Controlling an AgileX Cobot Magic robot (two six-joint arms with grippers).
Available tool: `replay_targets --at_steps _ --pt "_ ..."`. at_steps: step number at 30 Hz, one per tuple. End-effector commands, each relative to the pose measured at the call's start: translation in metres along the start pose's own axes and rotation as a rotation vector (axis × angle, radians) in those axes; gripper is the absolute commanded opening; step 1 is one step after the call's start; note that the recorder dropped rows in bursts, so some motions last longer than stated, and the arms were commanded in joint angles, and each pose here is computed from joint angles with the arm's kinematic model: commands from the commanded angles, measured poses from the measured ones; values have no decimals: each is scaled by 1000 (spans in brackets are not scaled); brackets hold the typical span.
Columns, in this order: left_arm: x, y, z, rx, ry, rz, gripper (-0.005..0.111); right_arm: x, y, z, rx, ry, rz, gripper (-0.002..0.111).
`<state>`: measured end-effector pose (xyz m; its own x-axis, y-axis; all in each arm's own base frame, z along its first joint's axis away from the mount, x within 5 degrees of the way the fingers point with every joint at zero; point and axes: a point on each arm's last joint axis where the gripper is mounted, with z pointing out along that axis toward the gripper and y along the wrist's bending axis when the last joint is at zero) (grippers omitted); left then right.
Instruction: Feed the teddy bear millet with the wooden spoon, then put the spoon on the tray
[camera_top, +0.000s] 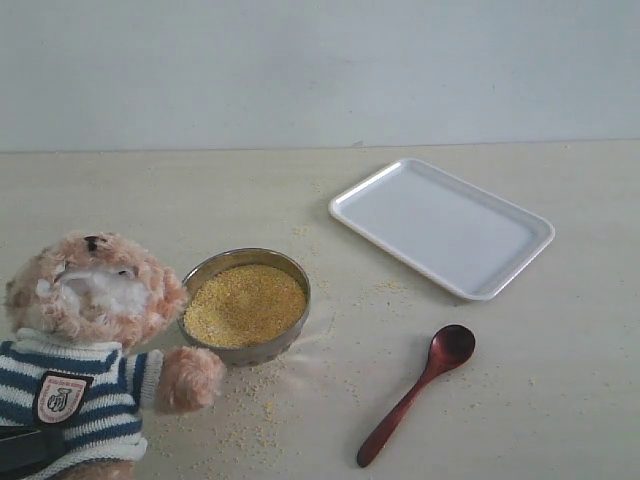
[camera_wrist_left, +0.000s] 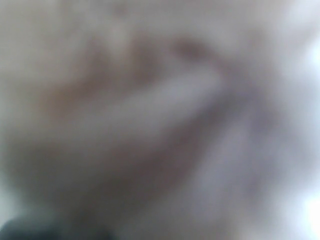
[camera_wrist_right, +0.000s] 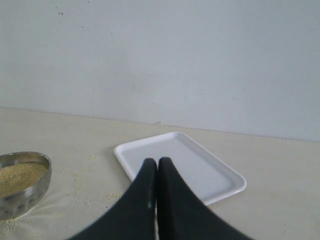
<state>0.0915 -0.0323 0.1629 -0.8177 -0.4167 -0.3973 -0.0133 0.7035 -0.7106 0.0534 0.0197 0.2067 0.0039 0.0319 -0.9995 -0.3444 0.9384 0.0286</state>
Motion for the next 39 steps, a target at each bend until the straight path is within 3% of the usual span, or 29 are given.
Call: replay_targets --at_steps 1,15,21,26,29,33,39 --pt "0 -3 0 28 -5 -7 5 -1 0 0 -1 -8 -5 0" --pt "0 -2 0 21 -10 23 5 -4 0 0 0 -46 7 0" --pt "0 -2 0 21 -10 23 5 -16 -1 -2 -19 -173 396 0" --pt "0 -2 0 18 -13 23 5 -14 -2 -1 -32 -155 656 0" --pt "0 -2 0 18 -13 23 5 -7 0 -1 -23 -70 643 0" --pt "0 -2 0 18 -13 23 5 -25 4 -4 -36 9 492 0" --pt "0 -2 0 18 -13 23 5 -63 12 17 -57 379 287 0"
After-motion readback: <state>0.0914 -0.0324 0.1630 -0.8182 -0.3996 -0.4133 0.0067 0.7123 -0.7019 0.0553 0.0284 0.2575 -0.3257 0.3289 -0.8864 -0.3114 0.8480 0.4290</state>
